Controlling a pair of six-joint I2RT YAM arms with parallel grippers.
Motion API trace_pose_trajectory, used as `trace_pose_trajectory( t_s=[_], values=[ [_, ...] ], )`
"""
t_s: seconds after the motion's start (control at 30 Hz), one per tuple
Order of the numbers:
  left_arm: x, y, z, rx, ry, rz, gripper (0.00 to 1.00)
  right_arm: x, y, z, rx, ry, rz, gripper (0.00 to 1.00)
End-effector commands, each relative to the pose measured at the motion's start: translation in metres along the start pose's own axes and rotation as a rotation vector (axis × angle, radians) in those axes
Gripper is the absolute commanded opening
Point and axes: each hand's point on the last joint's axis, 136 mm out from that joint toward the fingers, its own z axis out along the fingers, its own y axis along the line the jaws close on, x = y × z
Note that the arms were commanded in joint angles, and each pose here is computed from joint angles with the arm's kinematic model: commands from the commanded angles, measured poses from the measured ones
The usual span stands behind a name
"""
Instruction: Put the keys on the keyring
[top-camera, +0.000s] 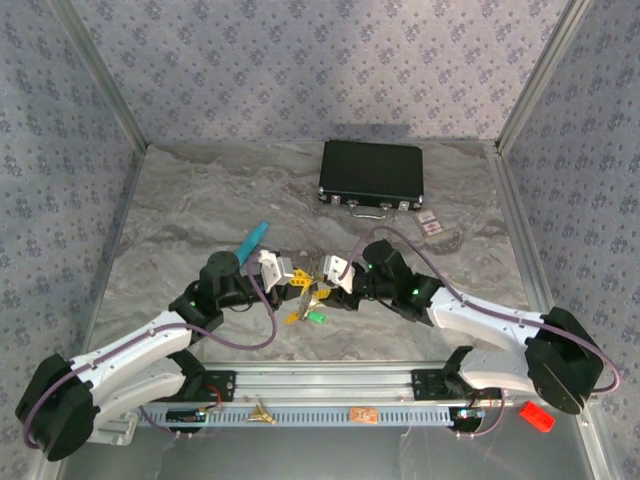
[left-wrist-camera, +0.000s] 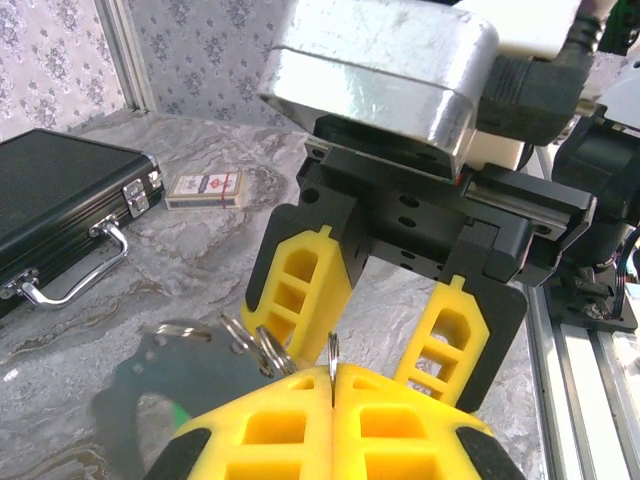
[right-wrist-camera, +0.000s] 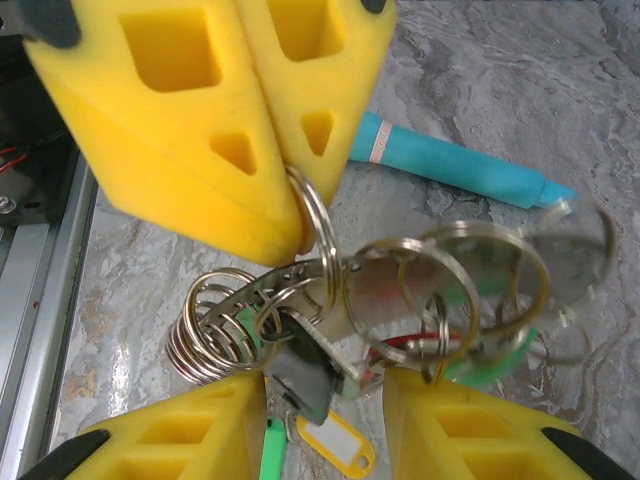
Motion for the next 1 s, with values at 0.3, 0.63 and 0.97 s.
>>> trace_pose_trajectory(
  t_s=[0.3,0.63,0.97],
  values=[
    [-0.027,-0.002,-0.004,0.011,-0.098,0.042,0.0,-0.008,0.002,0.006,-0.033,-0.049,0.023,0.24],
    [-0.018,0.007,-0.008,-0.053,-0.044,0.071,0.0,-0.007,-0.002,-0.009,-0.009,-0.034,0.035,0.0],
    [-0.006,0.008,-0.008,-0.054,0.026,0.088,0.0,-0.014,-0.009,-0.021,0.036,-0.013,0.016,0.0]
  ],
)
